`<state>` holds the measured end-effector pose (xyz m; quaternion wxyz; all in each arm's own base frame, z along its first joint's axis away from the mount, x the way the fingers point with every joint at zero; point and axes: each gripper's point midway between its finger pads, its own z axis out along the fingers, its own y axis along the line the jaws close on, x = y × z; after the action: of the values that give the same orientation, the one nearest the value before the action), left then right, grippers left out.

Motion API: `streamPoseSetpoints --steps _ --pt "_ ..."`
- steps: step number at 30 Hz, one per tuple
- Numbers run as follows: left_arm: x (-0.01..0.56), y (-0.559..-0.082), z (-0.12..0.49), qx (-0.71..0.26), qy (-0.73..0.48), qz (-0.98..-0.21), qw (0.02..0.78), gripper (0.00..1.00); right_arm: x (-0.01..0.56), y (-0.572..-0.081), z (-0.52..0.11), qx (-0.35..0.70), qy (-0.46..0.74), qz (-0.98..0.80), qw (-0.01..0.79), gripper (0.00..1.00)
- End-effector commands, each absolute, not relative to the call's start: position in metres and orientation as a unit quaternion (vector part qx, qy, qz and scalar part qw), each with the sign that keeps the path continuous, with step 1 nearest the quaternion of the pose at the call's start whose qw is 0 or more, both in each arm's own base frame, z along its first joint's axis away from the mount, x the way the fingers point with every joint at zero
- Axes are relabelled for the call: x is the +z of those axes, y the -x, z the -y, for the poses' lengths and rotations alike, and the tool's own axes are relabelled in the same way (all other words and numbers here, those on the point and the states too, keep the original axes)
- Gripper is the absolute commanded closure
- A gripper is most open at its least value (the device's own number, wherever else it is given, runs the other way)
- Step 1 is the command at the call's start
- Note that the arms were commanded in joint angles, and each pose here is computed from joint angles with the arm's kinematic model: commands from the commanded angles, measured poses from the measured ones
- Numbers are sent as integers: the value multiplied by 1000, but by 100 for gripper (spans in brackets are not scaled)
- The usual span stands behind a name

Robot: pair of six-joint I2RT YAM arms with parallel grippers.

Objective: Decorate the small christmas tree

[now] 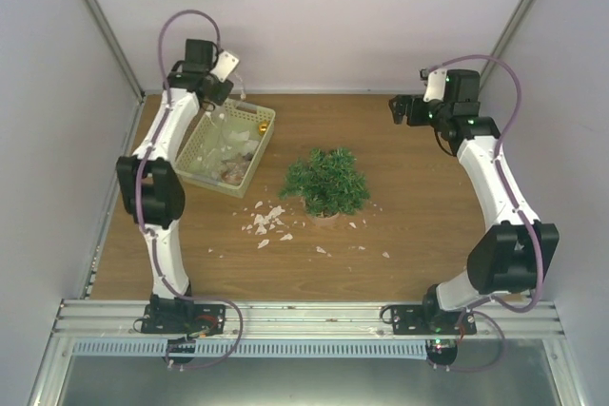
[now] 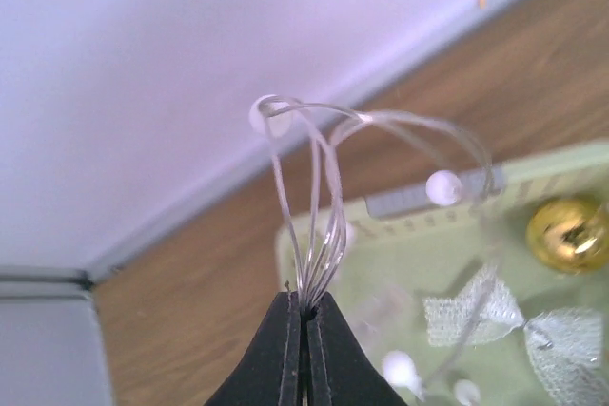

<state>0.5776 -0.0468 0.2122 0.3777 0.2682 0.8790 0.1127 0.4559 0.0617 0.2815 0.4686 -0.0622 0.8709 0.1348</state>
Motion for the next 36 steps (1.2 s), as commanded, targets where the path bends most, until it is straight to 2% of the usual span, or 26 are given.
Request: streamPoseSetpoints --steps 1,6,14,19,23,32,36 --pt "327 -551 65 83 -260 -835 478 100 303 -453 -66 137 74 -857 491 0" --pt "371 -521 80 47 -268 -816 510 100 314 -449 -75 159 88 -845 502 0" --pt "465 -495 73 78 -248 -750 609 100 378 -437 -102 227 136 -785 560 0" --pt "520 -479 69 98 -230 -698 671 100 409 -429 -128 293 177 -752 564 0" --pt "558 -458 76 74 -227 -659 713 100 426 -418 -160 343 230 -715 564 0" --pt "604 -398 122 -18 -307 -575 758 99 437 -395 -235 393 372 -639 547 0" --pt "616 -383 126 -22 -312 -558 768 99 428 -392 -256 415 398 -626 527 0"
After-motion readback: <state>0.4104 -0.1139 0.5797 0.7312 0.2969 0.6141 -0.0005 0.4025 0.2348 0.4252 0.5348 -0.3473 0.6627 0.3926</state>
